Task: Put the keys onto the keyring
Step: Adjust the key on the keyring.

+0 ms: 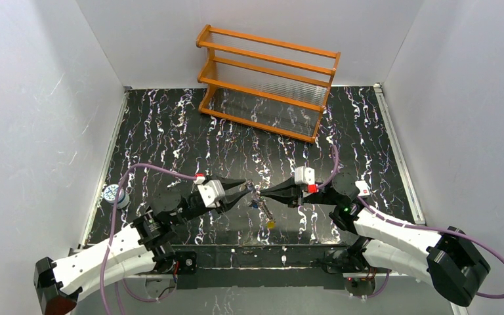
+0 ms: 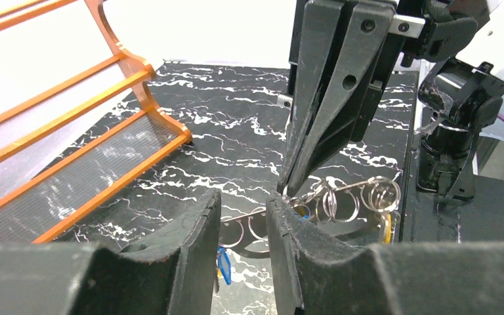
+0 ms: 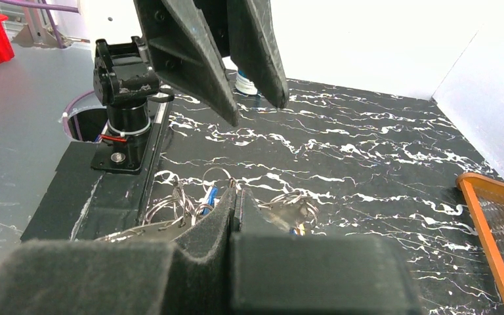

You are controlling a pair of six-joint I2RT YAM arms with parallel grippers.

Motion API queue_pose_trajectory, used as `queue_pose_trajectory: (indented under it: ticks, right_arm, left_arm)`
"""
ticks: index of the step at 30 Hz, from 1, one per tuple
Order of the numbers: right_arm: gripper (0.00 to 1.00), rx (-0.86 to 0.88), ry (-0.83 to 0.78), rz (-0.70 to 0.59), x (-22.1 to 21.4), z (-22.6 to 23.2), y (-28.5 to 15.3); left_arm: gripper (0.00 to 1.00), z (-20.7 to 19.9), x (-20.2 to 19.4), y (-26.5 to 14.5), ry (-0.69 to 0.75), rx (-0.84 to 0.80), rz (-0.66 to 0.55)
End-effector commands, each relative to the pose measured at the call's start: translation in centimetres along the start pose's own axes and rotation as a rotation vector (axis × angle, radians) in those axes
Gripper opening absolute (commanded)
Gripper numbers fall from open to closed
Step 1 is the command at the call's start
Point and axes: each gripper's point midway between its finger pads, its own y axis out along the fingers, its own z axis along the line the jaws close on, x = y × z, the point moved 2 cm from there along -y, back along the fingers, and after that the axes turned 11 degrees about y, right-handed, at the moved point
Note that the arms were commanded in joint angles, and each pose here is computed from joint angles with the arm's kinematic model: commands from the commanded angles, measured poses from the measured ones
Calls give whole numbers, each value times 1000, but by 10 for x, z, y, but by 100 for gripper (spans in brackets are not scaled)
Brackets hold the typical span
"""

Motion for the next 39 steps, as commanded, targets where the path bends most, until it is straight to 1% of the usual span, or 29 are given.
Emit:
queue_pose_trajectory:
  ticks: [1, 4, 9, 16, 18, 21, 24, 28, 31, 39]
  right_arm:
    - [1, 18, -64, -62, 22, 0, 5]
    - [1, 18, -63, -62, 22, 0, 5]
    - [1, 14, -62, -60, 21, 0, 5]
    - [1, 11, -62, -58, 21, 0, 4]
    - [1, 12, -63, -59, 22, 0, 5]
    - [1, 9, -63, -59, 22, -1, 5]
    - [1, 11, -59, -56, 21, 0, 5]
    - [1, 11, -58, -56, 20, -1, 5]
    - [1, 9, -60, -58, 21, -1, 5]
    - [1, 9, -59, -59, 21, -1, 5]
  left_arm:
    - [30, 8, 18, 3, 20, 21, -35]
    - [30, 2, 18, 13, -1, -24, -41]
    - [28, -12, 9, 28, -37, -107, -20]
    - [18, -17, 4, 27, -40, -123, -22]
    - [19, -17, 3, 25, -43, -120, -26]
    - [28, -14, 5, 22, -52, -95, -31]
    - [32, -10, 11, 19, -50, -75, -51]
    - [31, -12, 13, 16, -45, -82, -65]
    - [28, -17, 7, 17, -48, -106, -53]
    - [22, -25, -14, 22, -62, -141, 17]
